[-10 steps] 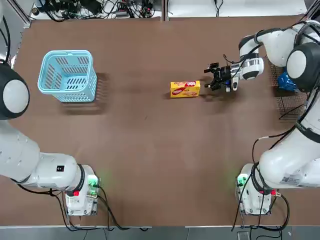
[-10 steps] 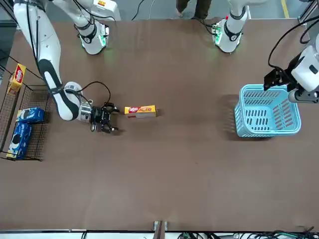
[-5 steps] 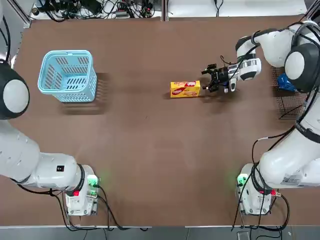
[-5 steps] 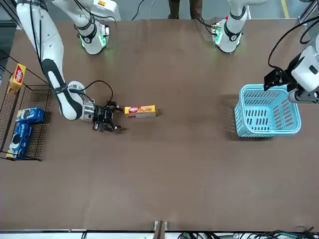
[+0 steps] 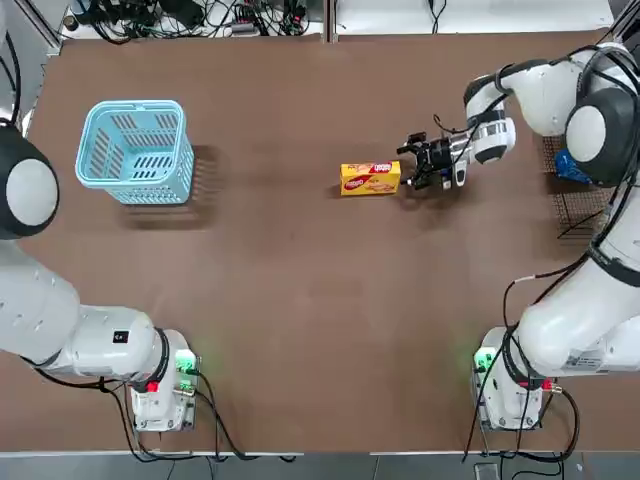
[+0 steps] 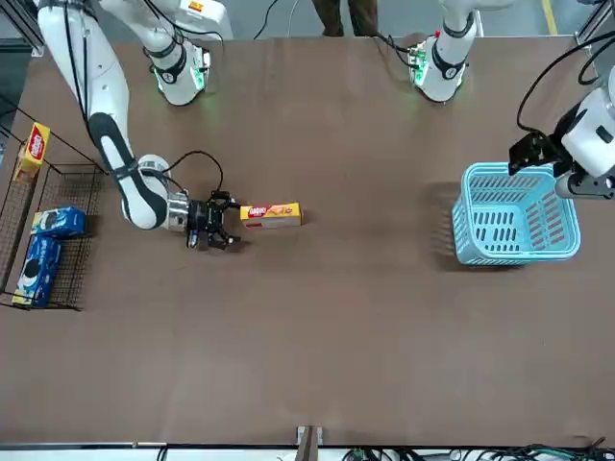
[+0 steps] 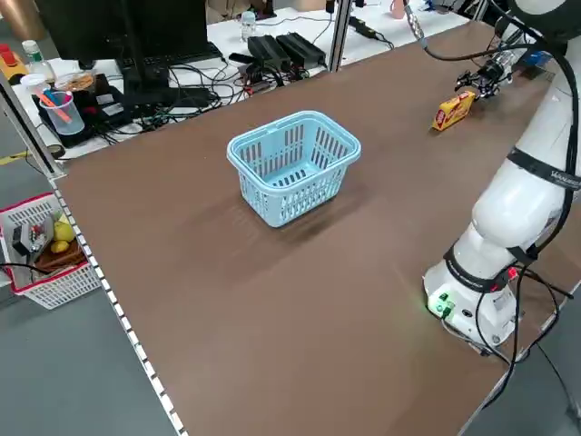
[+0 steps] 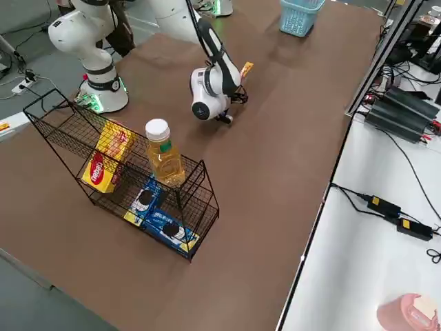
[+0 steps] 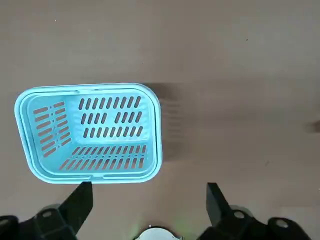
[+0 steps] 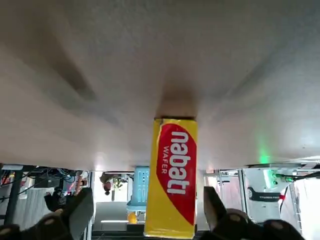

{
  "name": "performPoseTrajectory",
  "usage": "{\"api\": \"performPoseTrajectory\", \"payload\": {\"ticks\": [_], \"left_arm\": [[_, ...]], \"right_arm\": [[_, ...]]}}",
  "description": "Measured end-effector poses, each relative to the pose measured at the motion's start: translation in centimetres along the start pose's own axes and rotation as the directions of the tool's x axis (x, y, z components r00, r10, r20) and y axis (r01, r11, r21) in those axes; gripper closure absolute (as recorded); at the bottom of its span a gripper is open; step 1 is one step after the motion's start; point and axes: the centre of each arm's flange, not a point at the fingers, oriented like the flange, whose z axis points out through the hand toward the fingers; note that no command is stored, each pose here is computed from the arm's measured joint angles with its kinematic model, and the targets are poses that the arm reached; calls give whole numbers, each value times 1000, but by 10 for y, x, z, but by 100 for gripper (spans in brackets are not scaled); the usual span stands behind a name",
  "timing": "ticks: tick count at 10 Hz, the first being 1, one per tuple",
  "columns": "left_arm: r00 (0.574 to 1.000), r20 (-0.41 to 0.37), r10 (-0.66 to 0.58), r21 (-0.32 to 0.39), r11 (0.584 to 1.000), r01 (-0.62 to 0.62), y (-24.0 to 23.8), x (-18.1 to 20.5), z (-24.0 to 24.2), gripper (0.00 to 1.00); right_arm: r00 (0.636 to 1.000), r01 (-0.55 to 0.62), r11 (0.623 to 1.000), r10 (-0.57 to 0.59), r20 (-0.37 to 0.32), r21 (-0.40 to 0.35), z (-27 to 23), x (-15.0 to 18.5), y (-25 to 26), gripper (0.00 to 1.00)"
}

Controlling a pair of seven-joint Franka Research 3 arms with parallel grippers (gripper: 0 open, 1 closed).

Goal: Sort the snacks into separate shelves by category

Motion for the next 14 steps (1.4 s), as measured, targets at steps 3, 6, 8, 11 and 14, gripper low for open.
{"api": "performPoseTrajectory", "payload": {"ticks": [3,6,8,11,14], "left_arm": [[1000,0,0,0,1000,0,0,0,0,0],[1000,0,0,0,1000,0,0,0,0,0],[1000,0,0,0,1000,0,0,0,0,0],[1000,0,0,0,1000,0,0,0,0,0],[1000,0,0,0,1000,0,0,0,0,0]], "right_arm": [[1000,25,1000,-25,-3,-12,6,-1,3,7],[999,34,999,-35,-25,-16,9,4,7,19],[998,45,999,-46,-31,-17,10,7,8,36],[998,51,999,-51,-31,-17,10,7,8,57],[998,54,998,-55,-30,-16,10,7,7,63]]}}
